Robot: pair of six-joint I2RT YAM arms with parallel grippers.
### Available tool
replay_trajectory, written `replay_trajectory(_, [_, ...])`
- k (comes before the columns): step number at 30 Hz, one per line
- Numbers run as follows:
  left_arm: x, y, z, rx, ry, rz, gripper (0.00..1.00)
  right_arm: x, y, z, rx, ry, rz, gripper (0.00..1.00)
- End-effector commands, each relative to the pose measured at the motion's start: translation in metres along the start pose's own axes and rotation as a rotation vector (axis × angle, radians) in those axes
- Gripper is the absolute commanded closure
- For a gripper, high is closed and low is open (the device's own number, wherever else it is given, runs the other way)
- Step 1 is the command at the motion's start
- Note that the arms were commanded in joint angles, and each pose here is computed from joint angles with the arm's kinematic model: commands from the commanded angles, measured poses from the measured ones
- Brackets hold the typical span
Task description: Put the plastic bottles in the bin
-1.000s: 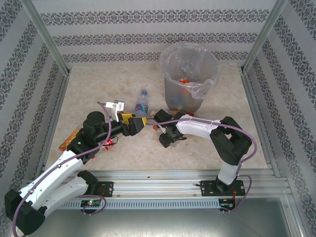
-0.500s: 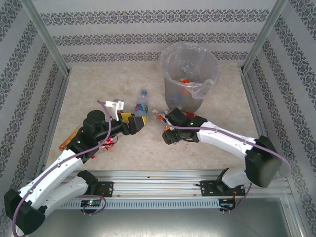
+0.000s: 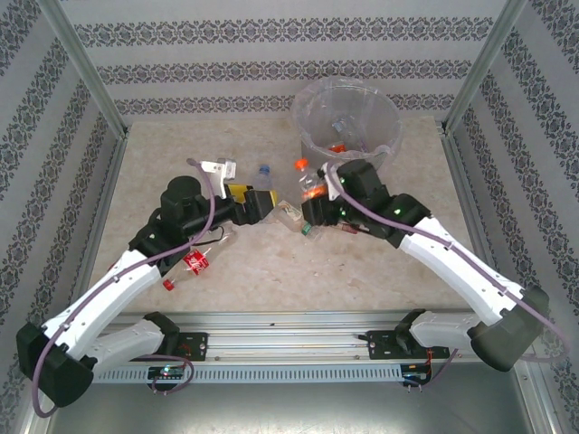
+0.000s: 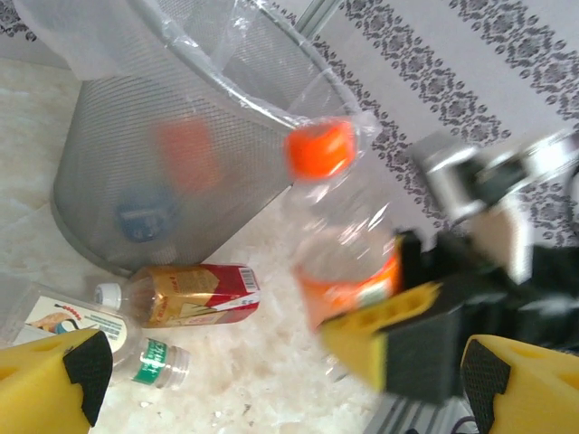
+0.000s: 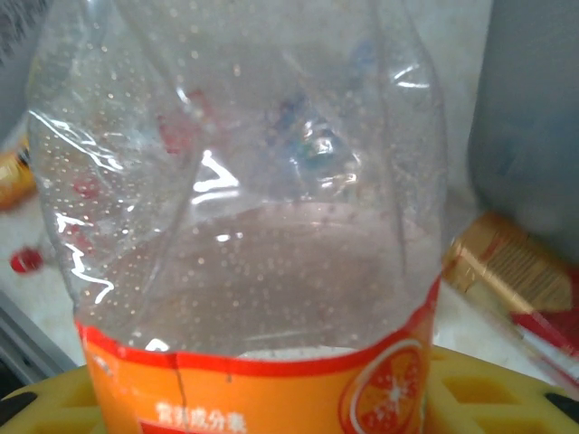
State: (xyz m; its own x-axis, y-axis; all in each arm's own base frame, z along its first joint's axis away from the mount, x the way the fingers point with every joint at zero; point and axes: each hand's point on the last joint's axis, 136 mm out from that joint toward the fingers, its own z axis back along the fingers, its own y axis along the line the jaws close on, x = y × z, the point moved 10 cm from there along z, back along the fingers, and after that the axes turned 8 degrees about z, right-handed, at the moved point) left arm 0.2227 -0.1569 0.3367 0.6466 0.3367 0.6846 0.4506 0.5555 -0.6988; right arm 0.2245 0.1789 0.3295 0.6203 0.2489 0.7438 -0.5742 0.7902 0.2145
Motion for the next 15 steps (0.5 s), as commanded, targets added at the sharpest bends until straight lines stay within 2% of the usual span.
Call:
replay_trajectory(1, [0.02, -0.008, -0.004, -0.061, -0.028, -0.097, 0.0, 0.022, -0.002, 0.018, 0.036, -0.07, -0.016, 0.51])
replay_trajectory(9, [0.06, -0.004, -0.021, -0.072, -0.034, -0.071, 0.0, 0.082, -0.02, 0.037, -0.015, -0.151, -0.066, 0.5])
replay_trajectory(15, [0.071, -0.001, -0.026, -0.041, -0.026, -0.052, 0.0, 0.115, -0.043, 0.037, -0.06, -0.176, -0.123, 0.5])
